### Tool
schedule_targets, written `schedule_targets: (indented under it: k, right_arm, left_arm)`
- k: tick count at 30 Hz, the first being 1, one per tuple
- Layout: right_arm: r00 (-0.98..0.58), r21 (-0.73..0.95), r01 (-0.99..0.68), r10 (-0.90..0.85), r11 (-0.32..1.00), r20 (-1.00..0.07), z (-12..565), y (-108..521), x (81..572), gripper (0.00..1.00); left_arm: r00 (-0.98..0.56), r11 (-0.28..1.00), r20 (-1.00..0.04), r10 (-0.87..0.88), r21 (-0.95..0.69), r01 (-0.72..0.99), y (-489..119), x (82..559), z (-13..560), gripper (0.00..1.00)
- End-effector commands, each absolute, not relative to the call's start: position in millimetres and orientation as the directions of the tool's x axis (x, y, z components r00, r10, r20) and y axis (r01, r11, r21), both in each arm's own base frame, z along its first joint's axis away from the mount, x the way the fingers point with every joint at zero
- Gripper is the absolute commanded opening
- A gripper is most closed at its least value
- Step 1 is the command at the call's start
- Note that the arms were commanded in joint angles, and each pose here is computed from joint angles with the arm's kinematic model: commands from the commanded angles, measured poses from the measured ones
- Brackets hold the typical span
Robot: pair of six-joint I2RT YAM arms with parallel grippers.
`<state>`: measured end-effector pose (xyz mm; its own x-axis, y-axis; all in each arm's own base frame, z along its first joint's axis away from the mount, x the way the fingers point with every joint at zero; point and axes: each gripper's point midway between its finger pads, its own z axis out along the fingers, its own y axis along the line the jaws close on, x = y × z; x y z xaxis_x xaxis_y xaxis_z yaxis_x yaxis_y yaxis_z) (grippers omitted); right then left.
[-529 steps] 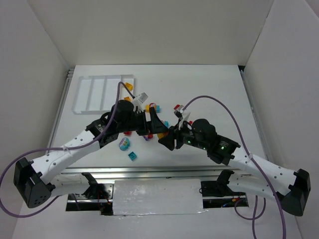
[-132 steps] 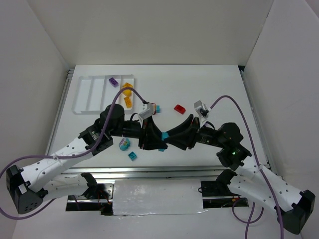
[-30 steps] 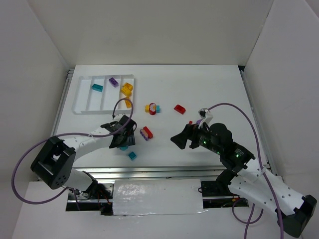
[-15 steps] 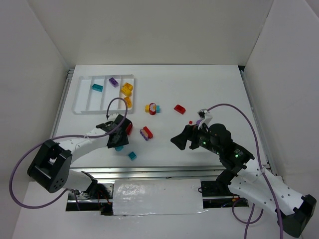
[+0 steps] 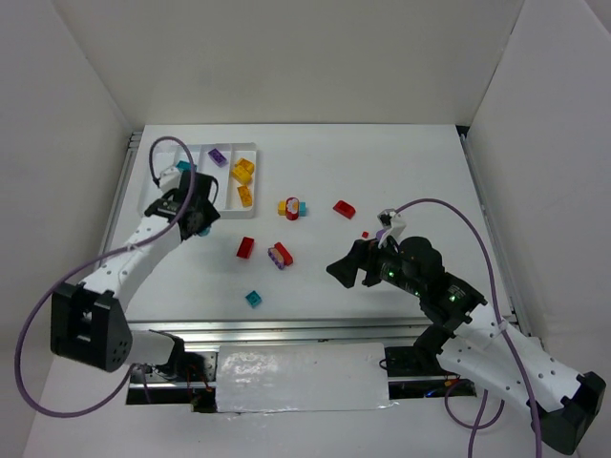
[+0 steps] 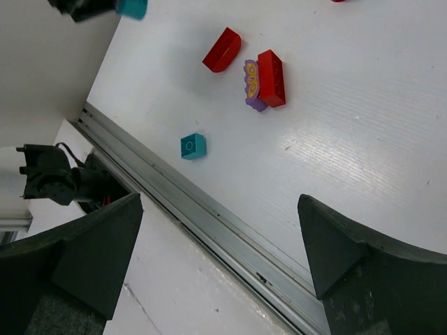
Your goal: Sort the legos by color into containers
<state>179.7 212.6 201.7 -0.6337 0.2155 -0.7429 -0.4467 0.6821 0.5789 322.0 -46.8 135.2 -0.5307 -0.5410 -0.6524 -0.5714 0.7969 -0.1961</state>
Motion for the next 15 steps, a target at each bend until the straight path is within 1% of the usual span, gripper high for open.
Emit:
schedule_targets:
  k: [1, 4, 5, 6, 8, 9, 10, 11, 12, 14, 15]
  right_arm:
    - [-0.619, 0.568, -0.477, 0.203, 0.67, -0.759, 204, 216, 179, 1.0]
    - [-0.615, 0.56, -0.484, 0.194, 0.672, -0.764, 204, 215, 178, 1.0]
    - [-0.614, 0.559, -0.484, 0.194, 0.673, -0.765, 205, 215, 178, 1.0]
    - [-0.617, 0.555, -0.483, 0.186, 0.677, -0.765, 205, 213, 177, 1.0]
    - [-0.615, 0.548, -0.49, 0.176, 0.678, -0.768, 206, 212, 176, 1.0]
    - [-0.611, 0.548, -0.494, 0.178, 0.675, -0.771, 207, 211, 175, 1.0]
    - [-0.611, 0.548, -0.498, 0.176, 0.672, -0.772, 208, 212, 174, 1.0]
    - [-0.608, 0.547, -0.5, 0.178, 0.671, -0.774, 209, 212, 174, 1.0]
    - [-0.608, 0.545, -0.503, 0.174, 0.67, -0.775, 209, 212, 174, 1.0]
    - [-0.604, 0.54, -0.503, 0.172, 0.675, -0.778, 211, 211, 175, 1.0]
    - [-0.608, 0.538, -0.502, 0.166, 0.677, -0.776, 211, 211, 175, 1.0]
  left_arm:
    - [-0.409, 0.7, -0.684, -0.604, -0.211, -0.682, 0, 368, 151, 0.0]
    - [-0.386, 0.682, -0.681, -0.622, -0.229, -0.695, 20, 416, 156, 0.0]
    - [-0.345, 0.676, -0.699, -0.626, -0.267, -0.687, 25, 441, 180, 0.0]
    - [-0.384, 0.67, -0.676, -0.629, -0.222, -0.709, 30, 456, 157, 0.0]
    - [-0.411, 0.658, -0.654, -0.635, -0.18, -0.731, 43, 472, 147, 0.0]
    - [-0.413, 0.654, -0.648, -0.64, -0.177, -0.736, 50, 495, 140, 0.0]
    - [-0.426, 0.65, -0.627, -0.652, -0.172, -0.74, 59, 501, 132, 0.0]
    - [-0.413, 0.65, -0.631, -0.656, -0.195, -0.734, 61, 516, 139, 0.0]
    - [-0.441, 0.652, -0.608, -0.66, -0.171, -0.739, 63, 522, 115, 0.0]
    - [-0.437, 0.641, -0.593, -0.676, -0.18, -0.746, 65, 531, 106, 0.0]
    - [-0.442, 0.639, -0.584, -0.681, -0.179, -0.748, 67, 534, 94, 0.02]
